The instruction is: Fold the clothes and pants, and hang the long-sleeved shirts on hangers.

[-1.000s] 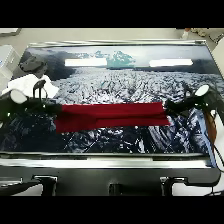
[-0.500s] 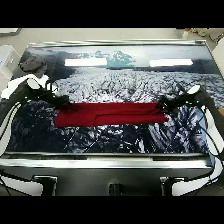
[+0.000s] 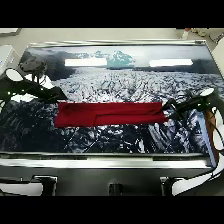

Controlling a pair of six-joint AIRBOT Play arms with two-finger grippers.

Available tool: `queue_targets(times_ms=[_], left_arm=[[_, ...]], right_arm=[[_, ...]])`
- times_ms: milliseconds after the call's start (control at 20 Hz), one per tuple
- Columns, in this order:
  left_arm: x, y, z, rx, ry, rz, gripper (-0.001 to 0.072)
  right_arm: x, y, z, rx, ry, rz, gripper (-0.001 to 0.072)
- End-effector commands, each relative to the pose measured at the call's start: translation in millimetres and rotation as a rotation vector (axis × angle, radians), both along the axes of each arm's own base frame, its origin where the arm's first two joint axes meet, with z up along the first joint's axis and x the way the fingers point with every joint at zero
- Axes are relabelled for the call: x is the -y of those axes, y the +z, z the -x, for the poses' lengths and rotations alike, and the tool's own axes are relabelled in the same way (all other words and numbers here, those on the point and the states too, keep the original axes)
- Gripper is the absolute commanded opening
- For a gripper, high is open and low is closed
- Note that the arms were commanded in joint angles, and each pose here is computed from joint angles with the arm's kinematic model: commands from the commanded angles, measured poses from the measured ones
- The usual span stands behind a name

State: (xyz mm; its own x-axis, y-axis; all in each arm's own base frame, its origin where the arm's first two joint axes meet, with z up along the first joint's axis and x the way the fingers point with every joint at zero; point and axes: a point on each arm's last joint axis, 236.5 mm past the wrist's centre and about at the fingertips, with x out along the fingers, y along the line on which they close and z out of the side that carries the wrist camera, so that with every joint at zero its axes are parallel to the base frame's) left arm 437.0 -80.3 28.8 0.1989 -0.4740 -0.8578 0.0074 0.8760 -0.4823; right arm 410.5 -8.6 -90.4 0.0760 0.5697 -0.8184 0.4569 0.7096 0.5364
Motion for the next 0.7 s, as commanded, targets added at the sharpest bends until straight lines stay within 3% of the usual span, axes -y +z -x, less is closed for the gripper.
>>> queue_targets(times_ms=[0, 50, 100, 150, 200, 250, 300, 350, 450, 500, 650], left_arm=[[32, 45, 5, 0.086, -0.034, 0.083, 0.0619], [43, 53, 8, 0.104, -0.052, 0.093, 0.0619], [54, 59, 10, 0.118, -0.071, 0.102, 0.0618], [65, 62, 13, 0.128, -0.093, 0.105, 0.0618], [76, 62, 14, 0.136, -0.112, 0.107, 0.0618], [86, 61, 13, 0.148, -0.126, 0.108, 0.0602], [99, 59, 9, 0.170, -0.134, 0.110, 0.0538], [113, 56, 3, 0.197, -0.138, 0.113, 0.0418], [145, 41, -4, 0.236, -0.149, 0.118, 0.0058], [163, 29, -6, 0.239, -0.150, 0.121, 0.0026], [223, -28, 13, 0.119, -0.165, 0.164, 0.0025]], right_arm=[[-17, -17, -9, 0.007, 0.003, -0.048, 0.0699], [-23, -17, -18, 0.033, -0.016, -0.055, 0.0638], [-29, -14, -25, 0.054, -0.027, -0.066, 0.0447], [-36, -9, -29, 0.072, -0.029, -0.093, 0.0194], [-46, 3, -30, 0.094, -0.011, -0.149, 0.0056], [-52, 17, -30, 0.127, 0.021, -0.186, 0.0038], [-56, 32, -30, 0.159, 0.051, -0.203, 0.0036], [-58, 51, -29, 0.195, 0.080, -0.205, 0.0036], [-64, 95, -28, 0.275, 0.109, -0.206, 0.0035], [-68, 120, -23, 0.320, 0.132, -0.197, 0.0035], [-93, 184, -4, 0.445, 0.212, -0.162, 0.0036]])
